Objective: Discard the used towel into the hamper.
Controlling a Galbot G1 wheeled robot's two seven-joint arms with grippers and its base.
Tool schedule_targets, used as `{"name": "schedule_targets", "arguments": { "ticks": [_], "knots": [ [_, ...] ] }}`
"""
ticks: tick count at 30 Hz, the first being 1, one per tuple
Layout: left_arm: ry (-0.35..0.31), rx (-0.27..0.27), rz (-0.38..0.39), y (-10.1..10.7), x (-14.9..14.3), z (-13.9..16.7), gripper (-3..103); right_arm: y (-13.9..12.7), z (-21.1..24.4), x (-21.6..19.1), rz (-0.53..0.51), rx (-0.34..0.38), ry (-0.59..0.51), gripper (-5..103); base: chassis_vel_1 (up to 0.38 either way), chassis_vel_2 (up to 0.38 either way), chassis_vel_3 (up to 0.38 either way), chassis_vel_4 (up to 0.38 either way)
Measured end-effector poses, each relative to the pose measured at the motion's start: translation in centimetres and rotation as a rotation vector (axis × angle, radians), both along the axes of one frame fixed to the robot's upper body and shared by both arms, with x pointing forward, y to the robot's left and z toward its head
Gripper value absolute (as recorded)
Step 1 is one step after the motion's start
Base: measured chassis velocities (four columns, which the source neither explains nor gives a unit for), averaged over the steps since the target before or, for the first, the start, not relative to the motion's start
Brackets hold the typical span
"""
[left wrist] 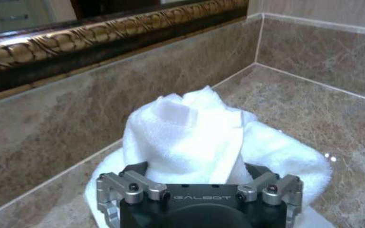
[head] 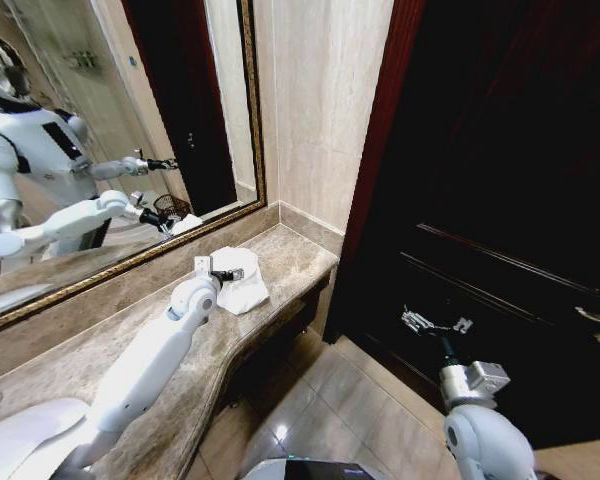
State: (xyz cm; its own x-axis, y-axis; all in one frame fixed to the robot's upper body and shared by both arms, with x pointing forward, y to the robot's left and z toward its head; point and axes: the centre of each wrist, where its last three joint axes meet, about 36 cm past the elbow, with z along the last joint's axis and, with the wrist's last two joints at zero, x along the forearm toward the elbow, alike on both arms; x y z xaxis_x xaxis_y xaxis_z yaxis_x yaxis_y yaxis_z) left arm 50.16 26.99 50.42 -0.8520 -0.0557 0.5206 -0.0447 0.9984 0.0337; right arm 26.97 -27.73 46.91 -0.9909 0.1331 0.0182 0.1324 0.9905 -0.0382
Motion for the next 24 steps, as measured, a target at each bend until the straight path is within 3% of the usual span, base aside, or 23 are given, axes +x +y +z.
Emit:
{"name": "schedule_targets", "arguments": {
  "ticks": [2,4,7,9,12,18,22,23,24],
  "knots": [
    [0.001,-0.001,-0.002,-0.1,0.1,0.0,99,0.0,0.0,0.0,-0.002,0.0,0.0,100,0.0,0.0,0.0,0.0],
    [0.007,-0.005,-0.004,-0.1,0.4,-0.3,83,-0.2,-0.1,0.1,-0.004,-0.002,0.0,100,0.0,0.0,0.0,0.0],
    [0.015,-0.004,0.001,-0.1,0.6,-0.8,78,-0.3,-0.1,0.2,-0.005,-0.004,-0.001,100,0.0,0.0,0.0,0.0],
    [0.021,0.0,0.007,-0.1,0.7,-1.4,67,-0.4,-0.1,0.2,-0.006,-0.005,-0.003,100,0.0,0.0,0.0,0.0],
    [0.016,0.006,0.012,0.0,0.8,-1.6,61,-0.5,0.0,0.4,-0.01,-0.003,-0.008,100,0.0,0.0,0.0,0.0],
    [-0.009,0.01,0.011,0.7,0.7,-0.5,34,-0.8,-0.2,0.5,-0.014,-0.001,-0.01,100,0.0,0.0,0.0,0.0],
    [-0.008,0.005,0.018,0.9,0.5,-0.6,23,-0.8,-0.2,0.6,-0.012,0.0,-0.013,100,0.0,0.0,0.0,0.0],
    [-0.008,0.001,0.019,1.0,0.3,-0.6,12,-0.8,-0.2,0.7,-0.01,-0.001,-0.015,100,0.0,0.0,0.0,0.0],
    [-0.008,0.001,0.019,1.0,0.3,-0.6,12,-0.8,-0.2,0.7,-0.01,-0.001,-0.015,100,0.0,0.0,0.0,0.0]
  ]
}}
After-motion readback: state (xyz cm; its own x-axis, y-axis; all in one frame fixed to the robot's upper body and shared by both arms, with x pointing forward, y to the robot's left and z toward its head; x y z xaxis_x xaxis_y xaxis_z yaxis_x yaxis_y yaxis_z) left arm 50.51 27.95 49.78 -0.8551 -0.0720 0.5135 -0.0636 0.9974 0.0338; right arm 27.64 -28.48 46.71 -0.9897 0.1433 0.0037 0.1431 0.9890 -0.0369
